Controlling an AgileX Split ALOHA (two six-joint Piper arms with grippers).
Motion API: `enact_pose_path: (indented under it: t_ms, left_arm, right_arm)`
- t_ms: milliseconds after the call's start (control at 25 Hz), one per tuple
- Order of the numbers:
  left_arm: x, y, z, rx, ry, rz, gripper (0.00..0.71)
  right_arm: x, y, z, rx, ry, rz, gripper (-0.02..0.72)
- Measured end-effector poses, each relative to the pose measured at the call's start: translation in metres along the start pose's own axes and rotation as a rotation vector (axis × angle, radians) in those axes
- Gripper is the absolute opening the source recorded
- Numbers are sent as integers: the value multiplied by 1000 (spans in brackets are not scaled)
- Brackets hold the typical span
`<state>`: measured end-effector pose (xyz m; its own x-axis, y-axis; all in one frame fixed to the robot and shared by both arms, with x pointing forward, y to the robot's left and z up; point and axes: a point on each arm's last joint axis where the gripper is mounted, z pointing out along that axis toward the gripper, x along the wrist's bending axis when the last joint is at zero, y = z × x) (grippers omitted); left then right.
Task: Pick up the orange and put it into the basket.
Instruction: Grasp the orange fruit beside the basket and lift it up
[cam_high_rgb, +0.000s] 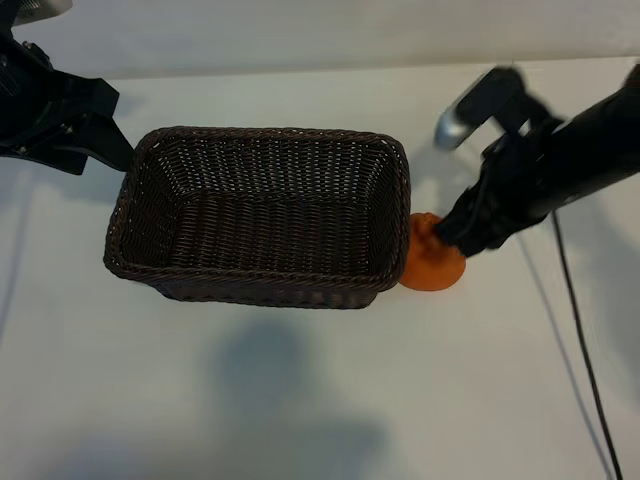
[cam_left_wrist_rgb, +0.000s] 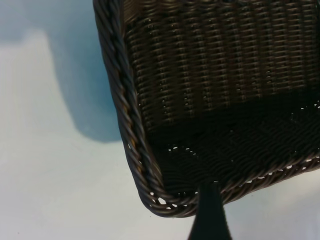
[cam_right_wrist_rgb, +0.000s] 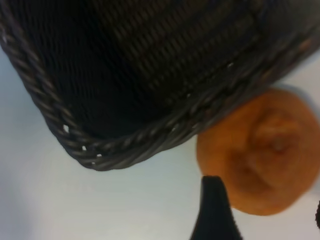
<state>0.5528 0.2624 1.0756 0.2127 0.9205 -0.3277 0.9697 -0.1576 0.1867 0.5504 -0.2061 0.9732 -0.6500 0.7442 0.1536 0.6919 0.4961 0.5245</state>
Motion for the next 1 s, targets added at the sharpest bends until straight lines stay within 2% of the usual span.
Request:
enact_pose_path:
  t_ms: [200,360,840,920,1000]
  left_arm:
    - [0,0,0,0,0,2,558]
    - [0,0,0,0,0,5,558]
    - [0,0,0,0,0,21,558]
    - [0,0,0,0,0,20,558]
    - [0,0,0,0,0,20,558]
  right_arm:
    - [-6,-9,32,60,4,29,468]
    - [-12,-12,43,63,-18,53,468]
    - [-17,-11,45,34,-57,66,462]
    - [-17,-11,45,34,-57,66,406]
    - [-16,-11,45,35,-55,67,257]
